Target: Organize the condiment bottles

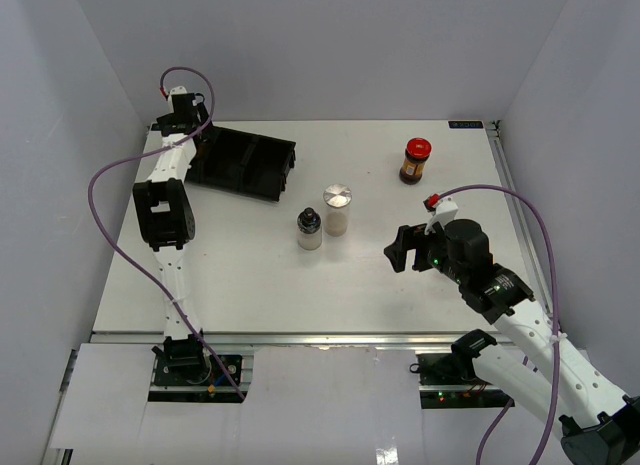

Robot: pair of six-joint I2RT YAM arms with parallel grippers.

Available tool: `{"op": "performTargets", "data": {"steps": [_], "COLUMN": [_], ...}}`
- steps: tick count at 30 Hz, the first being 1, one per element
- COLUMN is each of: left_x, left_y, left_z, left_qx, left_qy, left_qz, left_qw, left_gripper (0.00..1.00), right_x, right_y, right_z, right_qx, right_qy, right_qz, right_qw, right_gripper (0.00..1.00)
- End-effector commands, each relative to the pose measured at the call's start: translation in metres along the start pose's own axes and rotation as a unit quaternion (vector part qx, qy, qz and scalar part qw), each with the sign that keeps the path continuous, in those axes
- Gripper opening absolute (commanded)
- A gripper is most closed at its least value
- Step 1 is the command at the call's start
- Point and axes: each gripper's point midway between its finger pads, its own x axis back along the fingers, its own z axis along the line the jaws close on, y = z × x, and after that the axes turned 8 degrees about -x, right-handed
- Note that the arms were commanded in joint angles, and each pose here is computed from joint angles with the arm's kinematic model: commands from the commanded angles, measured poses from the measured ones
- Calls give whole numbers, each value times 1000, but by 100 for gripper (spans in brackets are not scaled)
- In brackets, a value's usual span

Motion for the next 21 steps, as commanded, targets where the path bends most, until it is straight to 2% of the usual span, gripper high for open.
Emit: {"op": "performTargets", "data": {"steps": [1, 4, 8, 11, 13, 16, 19, 21], "left_x": [51, 68, 111, 159, 186, 219, 284, 327], "left_y": [62, 70, 86, 114, 118, 89, 44, 17], "left_z": [9, 18, 32, 36, 31, -21, -101, -133], "left_qx": [24, 35, 34, 25, 25, 7, -55, -86], "left_qy": [-5, 12, 26, 13, -16, -152, -275, -329], "left_qz": [-53, -52, -63, -95, -87, -46, -35, -35], "left_qw": [998, 998, 997, 995, 996, 987, 959, 940], "left_gripper": [98, 98, 98, 98, 98, 98, 98, 98], "right_x": [-3, -2, 1, 2, 2, 3, 2, 1], "right_y": [5, 6, 13, 15, 15, 17, 19, 21], "right_z": [8, 7, 10, 10, 8, 5, 8, 10], "right_qx": [3, 3, 8, 10, 9, 8, 10, 11], "right_qy": [20, 18, 23, 20, 16, 7, 14, 17], "right_qz": [-8, -9, -19, -20, -22, -30, -31, -30], "right_qw": [1000, 1000, 1000, 1000, 1000, 999, 999, 999], "right_gripper": [90, 90, 90, 90, 90, 90, 90, 90]}}
